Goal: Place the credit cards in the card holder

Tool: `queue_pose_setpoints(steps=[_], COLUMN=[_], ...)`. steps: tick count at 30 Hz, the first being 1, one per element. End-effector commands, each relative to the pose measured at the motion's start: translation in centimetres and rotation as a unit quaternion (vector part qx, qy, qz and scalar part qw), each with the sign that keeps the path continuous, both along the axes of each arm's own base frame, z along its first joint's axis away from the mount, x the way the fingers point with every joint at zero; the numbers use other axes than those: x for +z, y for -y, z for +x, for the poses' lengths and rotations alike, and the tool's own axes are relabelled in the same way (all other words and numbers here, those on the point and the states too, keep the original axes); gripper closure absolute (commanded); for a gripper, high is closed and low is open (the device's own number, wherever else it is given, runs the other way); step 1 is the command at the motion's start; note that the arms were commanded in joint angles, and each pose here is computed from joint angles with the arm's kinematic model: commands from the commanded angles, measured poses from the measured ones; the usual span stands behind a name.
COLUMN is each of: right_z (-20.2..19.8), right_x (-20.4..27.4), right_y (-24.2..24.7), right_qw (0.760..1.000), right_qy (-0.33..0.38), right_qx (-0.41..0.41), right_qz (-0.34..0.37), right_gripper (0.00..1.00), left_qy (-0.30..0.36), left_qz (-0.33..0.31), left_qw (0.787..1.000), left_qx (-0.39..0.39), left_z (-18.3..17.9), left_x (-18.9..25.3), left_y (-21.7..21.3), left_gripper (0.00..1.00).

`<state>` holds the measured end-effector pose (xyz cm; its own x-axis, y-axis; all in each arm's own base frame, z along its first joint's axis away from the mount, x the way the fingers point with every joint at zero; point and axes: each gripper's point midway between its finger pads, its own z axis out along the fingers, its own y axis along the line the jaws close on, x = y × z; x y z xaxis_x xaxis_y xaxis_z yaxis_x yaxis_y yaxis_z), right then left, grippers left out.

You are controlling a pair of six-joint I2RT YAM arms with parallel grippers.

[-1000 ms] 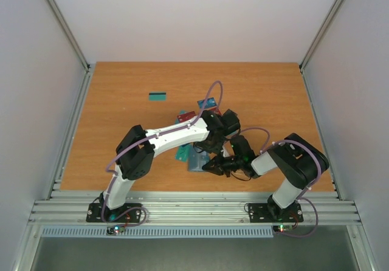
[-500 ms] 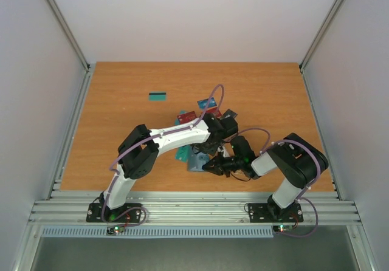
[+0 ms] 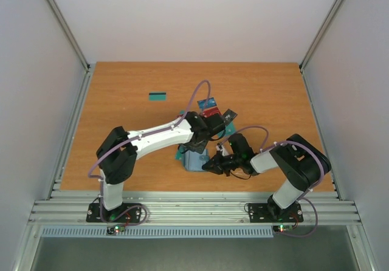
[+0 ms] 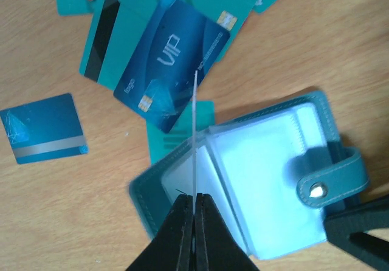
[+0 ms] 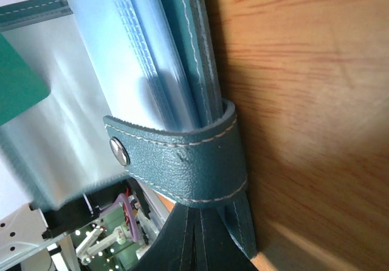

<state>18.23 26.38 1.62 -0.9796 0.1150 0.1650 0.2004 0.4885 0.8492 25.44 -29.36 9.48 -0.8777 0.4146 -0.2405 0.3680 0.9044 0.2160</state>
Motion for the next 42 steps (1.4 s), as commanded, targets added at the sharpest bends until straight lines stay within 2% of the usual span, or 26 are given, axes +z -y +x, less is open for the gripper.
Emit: queue_pose_setpoints(steps=[1, 11, 17, 26, 32, 36, 42], right_z=[-2.5, -1.9, -1.2, 0.5, 2.0, 2.9, 2.8], right_x=[-4.8, -4.1, -1.8, 3.8, 7.4, 7.1, 3.3], right_y=[3.3, 2.8, 2.3, 0.7, -1.5, -2.2, -2.5], right_qw=[0.989, 0.989, 0.992, 0.996, 0.998, 0.998, 0.996], right_qy=[-0.082, -0.086, -0.054, 0.013, 0.041, 0.032, -0.014], right_qx=[-0.024, -0.018, -0.001, 0.034, 0.051, 0.054, 0.056], right_qz=[-0.119, -0.120, -0.114, -0.079, -0.027, -0.029, -0.063], right_gripper=[0.99, 0.99, 0.98, 0.84, 0.79, 0.79, 0.80], left_qy=[0.009, -0.026, -0.040, -0.056, -0.081, -0.090, -0.106], left_qz=[-0.035, -0.122, -0.176, -0.188, -0.232, -0.248, -0.269], left_qw=[0.999, 0.992, 0.983, 0.979, 0.966, 0.961, 0.954], left_qx=[0.000, 0.009, 0.024, 0.050, 0.082, 0.084, 0.079], left_z=[-0.2, -1.7, -2.3, -2.8, -2.7, -2.8, -3.5], left_x=[0.5, -0.5, -0.3, -1.5, -1.6, -1.6, -1.8], left_y=[-0.9, -1.7, -1.8, -3.0, -3.2, -3.2, -2.9], left_gripper=[1.00, 1.00, 1.00, 1.00, 1.00, 1.00, 1.00])
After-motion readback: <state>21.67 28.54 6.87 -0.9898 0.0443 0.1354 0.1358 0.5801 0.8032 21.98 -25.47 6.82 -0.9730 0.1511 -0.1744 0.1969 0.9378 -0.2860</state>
